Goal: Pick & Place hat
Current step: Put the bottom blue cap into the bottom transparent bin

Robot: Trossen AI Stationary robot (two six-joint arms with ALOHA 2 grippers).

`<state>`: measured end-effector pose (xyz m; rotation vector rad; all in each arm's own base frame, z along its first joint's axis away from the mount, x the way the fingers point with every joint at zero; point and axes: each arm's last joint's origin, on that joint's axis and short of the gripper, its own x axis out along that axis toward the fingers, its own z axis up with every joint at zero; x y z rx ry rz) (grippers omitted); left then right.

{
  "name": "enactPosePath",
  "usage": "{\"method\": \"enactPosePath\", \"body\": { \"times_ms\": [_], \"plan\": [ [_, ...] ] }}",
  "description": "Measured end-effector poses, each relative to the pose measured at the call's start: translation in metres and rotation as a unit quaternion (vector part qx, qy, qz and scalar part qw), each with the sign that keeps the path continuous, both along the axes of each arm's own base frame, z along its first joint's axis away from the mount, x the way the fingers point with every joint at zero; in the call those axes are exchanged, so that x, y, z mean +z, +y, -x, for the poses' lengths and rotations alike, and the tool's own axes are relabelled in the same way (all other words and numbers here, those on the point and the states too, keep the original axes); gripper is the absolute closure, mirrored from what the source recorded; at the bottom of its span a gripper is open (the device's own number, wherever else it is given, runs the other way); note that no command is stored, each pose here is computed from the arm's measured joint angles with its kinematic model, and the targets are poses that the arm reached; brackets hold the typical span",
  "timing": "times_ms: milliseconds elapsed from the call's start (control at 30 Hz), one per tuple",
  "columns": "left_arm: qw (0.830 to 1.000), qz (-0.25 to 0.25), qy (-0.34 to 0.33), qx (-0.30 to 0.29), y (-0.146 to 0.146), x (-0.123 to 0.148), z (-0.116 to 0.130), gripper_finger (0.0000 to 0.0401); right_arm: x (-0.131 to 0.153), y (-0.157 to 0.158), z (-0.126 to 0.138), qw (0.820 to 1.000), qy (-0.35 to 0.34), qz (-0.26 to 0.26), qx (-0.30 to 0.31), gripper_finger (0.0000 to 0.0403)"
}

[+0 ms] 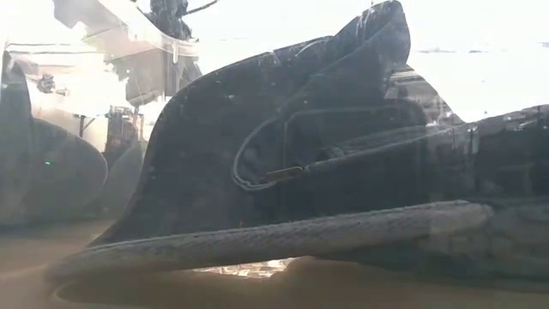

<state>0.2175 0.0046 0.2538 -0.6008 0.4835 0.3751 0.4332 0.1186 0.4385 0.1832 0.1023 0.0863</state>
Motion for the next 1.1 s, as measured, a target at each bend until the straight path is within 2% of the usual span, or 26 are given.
{"method": "enactPosePath", "body": {
  "times_ms": [133, 200, 367, 600, 767, 933, 1100],
  "plan": [
    [1.000, 0.001, 0.006, 0.001, 0.000, -0.002, -0.002, 0.0247, 0.000, -0.021, -0.005, 0.992, -0.099, -0.022, 0.071, 0.0249],
    [1.000, 0.002, 0.011, 0.002, 0.000, -0.003, -0.001, 0.0247, -0.003, -0.032, 0.000, 0.989, -0.124, -0.024, 0.074, 0.0253],
    [1.000, 0.001, 0.011, 0.007, 0.003, -0.004, -0.003, 0.0247, -0.021, -0.049, 0.028, 0.995, -0.087, -0.030, 0.046, 0.0262],
    [0.998, 0.006, 0.057, -0.001, 0.017, -0.021, -0.014, 0.0247, -0.033, -0.060, 0.100, 0.996, -0.070, -0.029, -0.049, 0.0265],
    [0.995, 0.004, 0.098, -0.004, 0.029, -0.043, -0.028, 0.0247, -0.047, -0.065, 0.143, 0.995, -0.062, -0.028, -0.067, 0.0267],
    [0.991, -0.015, 0.130, -0.022, 0.035, -0.057, -0.044, 0.0247, -0.062, -0.071, 0.171, 0.992, -0.080, -0.054, -0.079, 0.0272],
    [0.985, -0.039, 0.159, -0.058, 0.039, -0.066, -0.066, 0.0247, -0.075, -0.074, 0.184, 0.990, -0.102, -0.064, -0.076, 0.0275]
  ]
}}
